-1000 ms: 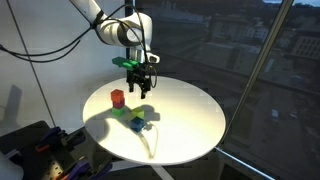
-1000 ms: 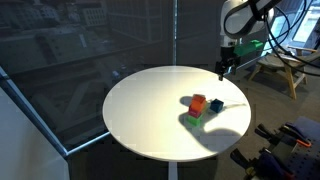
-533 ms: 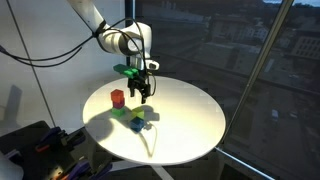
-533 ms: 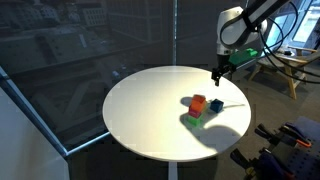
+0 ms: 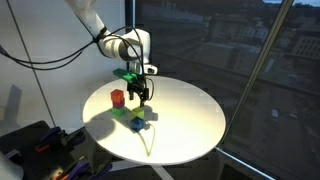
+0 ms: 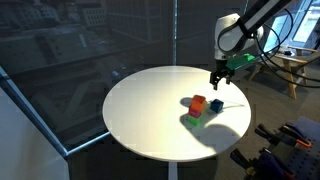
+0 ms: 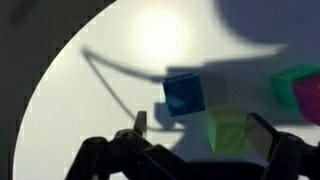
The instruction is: Pick up the blue block and stack it on top of the orange block
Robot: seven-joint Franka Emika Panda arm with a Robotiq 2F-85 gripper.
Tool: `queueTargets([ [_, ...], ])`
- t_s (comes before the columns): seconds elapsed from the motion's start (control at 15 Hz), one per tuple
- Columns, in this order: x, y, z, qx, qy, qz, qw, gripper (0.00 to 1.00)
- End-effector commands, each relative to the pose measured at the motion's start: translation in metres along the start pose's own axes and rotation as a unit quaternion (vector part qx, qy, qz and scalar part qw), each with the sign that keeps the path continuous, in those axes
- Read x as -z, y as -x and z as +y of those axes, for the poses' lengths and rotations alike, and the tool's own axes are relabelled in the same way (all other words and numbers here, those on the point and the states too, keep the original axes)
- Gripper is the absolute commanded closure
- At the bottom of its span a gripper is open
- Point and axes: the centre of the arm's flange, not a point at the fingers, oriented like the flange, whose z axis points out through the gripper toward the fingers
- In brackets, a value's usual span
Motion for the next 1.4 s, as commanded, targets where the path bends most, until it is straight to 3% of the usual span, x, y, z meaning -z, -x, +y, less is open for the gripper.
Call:
queueTargets([
  [0.0, 0.000, 0.000, 0.000, 0.000, 0.000, 0.000, 1.0000, 0.00],
  [0.6, -0.001, 0.001, -0.002, -0.006, -0.001, 0.012, 0.9999, 0.00],
  [1.33, -0.050, -0.008, -0.005, 0.003, -0.017, 0.012, 0.9998, 0.00],
])
